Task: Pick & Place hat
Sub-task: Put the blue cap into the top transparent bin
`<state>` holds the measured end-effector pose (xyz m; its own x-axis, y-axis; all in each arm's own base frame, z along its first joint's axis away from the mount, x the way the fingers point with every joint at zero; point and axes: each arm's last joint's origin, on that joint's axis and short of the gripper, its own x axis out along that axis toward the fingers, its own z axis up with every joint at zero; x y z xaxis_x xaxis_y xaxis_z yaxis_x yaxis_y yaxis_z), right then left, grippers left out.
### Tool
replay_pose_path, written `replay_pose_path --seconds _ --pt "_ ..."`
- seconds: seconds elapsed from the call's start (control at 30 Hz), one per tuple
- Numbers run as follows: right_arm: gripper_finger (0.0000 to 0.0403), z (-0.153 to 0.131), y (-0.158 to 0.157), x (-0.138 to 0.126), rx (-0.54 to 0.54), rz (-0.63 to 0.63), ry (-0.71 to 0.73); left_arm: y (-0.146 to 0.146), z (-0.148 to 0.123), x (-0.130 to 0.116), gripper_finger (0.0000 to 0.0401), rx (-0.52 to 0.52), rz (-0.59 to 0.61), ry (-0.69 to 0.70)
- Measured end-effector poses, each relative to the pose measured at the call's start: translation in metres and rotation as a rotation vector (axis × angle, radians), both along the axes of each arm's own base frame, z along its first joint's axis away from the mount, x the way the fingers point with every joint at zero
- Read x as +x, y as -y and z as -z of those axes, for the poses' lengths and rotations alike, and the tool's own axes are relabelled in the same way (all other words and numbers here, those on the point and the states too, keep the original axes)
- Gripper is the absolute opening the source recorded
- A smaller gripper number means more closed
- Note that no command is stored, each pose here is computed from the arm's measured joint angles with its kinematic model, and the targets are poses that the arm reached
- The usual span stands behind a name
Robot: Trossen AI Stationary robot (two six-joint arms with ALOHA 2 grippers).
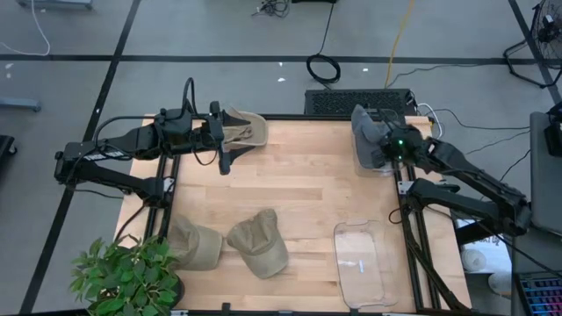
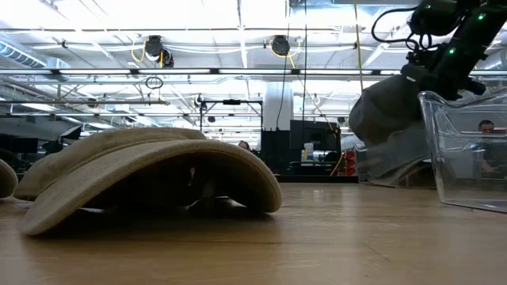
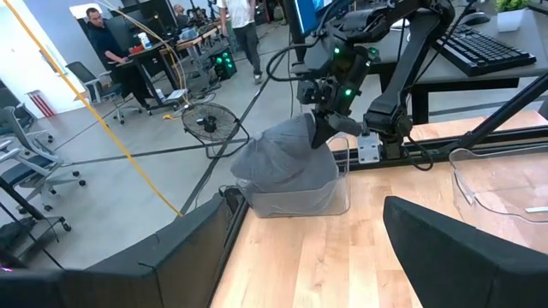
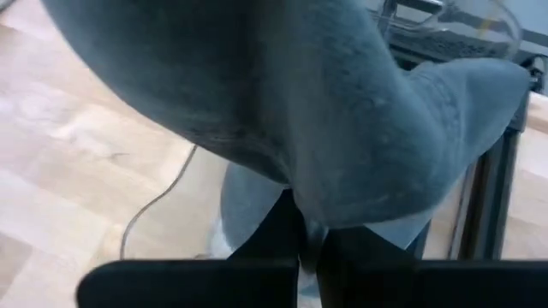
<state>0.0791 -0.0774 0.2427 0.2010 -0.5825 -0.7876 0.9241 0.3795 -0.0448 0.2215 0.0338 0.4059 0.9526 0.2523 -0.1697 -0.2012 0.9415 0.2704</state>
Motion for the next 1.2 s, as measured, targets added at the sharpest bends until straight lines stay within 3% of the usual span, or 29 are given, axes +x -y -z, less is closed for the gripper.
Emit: replay_pose_path --seconds 0.43,0.87,1.0,1.2 --pt "0.0009 0.013 0.011 0.009 0.038 0.101 -0.140 0.000 0.000 0.000 0.0324 0.000 -0.001 0.000" --pt "0.0178 0.001 0.008 0.005 0.000 0.090 -0.120 0.000 0.000 0.000 0.0324 0.000 0.000 0.000" --pt "0.0198 -0.013 0.010 0.004 -0.058 0.115 -0.125 0.000 0.000 0.000 0.0324 0.000 0.000 0.000" --pt "0.0193 -0.024 0.011 0.003 -0.116 0.150 -0.137 0.000 0.000 0.000 0.0324 0.000 -0.001 0.000"
